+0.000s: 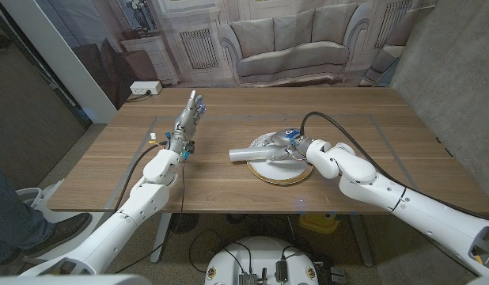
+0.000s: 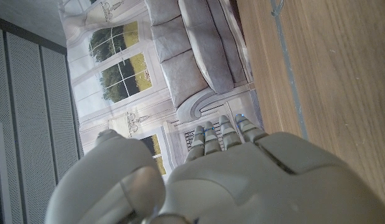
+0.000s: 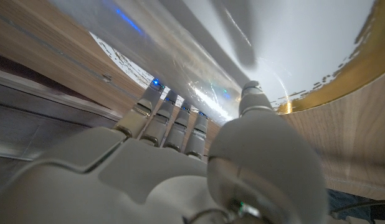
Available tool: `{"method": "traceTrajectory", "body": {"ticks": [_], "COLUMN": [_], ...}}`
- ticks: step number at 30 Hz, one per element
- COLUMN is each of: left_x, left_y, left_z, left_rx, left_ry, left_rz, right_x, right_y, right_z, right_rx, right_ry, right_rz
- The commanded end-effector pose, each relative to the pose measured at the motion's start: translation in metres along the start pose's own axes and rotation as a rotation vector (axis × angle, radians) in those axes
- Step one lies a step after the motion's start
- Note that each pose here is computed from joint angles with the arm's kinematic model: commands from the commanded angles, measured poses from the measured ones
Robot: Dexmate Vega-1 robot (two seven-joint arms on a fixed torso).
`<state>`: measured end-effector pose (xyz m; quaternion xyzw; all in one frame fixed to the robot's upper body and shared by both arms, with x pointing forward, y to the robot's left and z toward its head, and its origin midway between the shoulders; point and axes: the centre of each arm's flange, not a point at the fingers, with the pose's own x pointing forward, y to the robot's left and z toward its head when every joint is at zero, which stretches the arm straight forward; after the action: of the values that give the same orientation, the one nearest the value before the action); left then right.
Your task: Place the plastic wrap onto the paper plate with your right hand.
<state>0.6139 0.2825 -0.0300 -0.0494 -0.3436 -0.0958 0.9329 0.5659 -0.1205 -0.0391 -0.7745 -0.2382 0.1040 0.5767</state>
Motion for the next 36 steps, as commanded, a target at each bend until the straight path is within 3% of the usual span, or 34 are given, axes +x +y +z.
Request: {"method": "traceTrajectory", "body": {"ticks": [1, 36], "left_x": [0.001, 0.007], "left_y": [-0.002, -0.005], "left_z": [-0.001, 0.001], "left_rx": [-0.001, 0.004], "left_ry": [0.001, -0.001], "left_rz": [-0.001, -0.014], "right_x": [-0.002, -0.019], "right_y": [-0.002, -0.030], "right_z": [-0.003, 0.001], "right_rx": [-0.005, -0.036], "right_ry": [0.002, -0.020], "right_rz": [0.011, -0.067]}}
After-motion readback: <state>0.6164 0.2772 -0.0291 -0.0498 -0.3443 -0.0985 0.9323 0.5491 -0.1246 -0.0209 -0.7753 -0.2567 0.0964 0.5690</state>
